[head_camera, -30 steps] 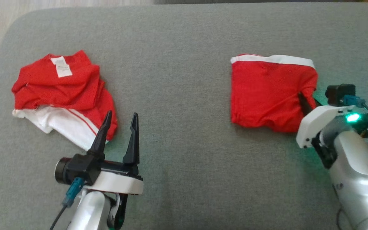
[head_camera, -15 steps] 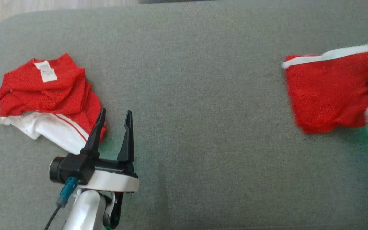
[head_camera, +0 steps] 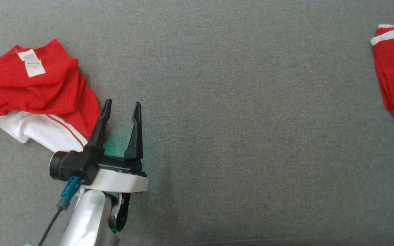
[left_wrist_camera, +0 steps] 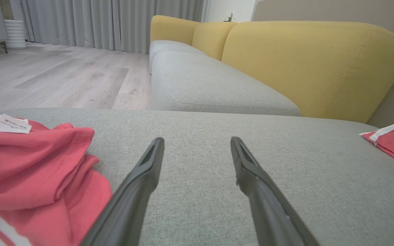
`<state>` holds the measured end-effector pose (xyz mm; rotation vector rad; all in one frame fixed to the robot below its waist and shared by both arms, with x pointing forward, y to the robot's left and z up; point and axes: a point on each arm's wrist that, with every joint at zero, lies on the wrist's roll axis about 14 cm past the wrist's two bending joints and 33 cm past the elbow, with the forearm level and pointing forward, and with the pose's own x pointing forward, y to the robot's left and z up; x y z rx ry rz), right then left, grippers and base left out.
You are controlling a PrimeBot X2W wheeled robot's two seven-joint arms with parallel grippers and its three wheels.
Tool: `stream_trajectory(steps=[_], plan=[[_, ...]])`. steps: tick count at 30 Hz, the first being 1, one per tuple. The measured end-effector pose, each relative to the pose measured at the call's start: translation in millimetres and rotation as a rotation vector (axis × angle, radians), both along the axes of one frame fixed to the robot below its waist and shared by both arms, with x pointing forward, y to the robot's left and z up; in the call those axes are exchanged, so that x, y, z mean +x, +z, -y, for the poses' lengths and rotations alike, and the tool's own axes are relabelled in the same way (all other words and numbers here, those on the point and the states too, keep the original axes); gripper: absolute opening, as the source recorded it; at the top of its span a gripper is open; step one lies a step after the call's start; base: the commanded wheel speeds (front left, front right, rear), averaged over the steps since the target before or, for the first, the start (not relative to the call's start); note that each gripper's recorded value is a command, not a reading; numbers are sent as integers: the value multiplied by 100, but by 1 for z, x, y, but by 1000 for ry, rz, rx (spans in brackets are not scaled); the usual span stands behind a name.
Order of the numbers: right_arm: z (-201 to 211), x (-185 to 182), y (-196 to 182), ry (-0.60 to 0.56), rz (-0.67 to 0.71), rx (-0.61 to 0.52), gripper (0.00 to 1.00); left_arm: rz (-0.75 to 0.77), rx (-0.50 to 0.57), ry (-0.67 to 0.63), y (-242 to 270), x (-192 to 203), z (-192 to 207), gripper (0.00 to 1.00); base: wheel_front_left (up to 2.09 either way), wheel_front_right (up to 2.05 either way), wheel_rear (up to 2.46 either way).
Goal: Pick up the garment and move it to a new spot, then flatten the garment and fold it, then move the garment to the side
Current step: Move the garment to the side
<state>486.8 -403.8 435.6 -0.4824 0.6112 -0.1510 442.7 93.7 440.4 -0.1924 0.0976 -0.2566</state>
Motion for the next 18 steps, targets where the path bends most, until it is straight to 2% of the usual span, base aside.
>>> stream_trajectory(steps=[8, 9, 10, 11, 18], plan=[[-4, 7, 3, -8, 34, 9, 0, 0, 11, 9, -1, 1, -4, 100, 0, 0, 0], [-4, 8, 5, -10, 47, 12, 15, 2, 11, 10, 0, 0, -4, 100, 0, 0, 0], [-3, 8, 6, -21, 55, 23, 93, 3, 12, 12, 1, 0, -5, 100, 0, 0, 0], [-4, 7, 6, -29, 60, 34, 100, 4, 12, 13, 1, 0, -5, 100, 0, 0, 0], [-32, 15, 27, 23, 168, 84, 100, 44, 12, 19, 18, -3, -7, 100, 0, 0, 0]])
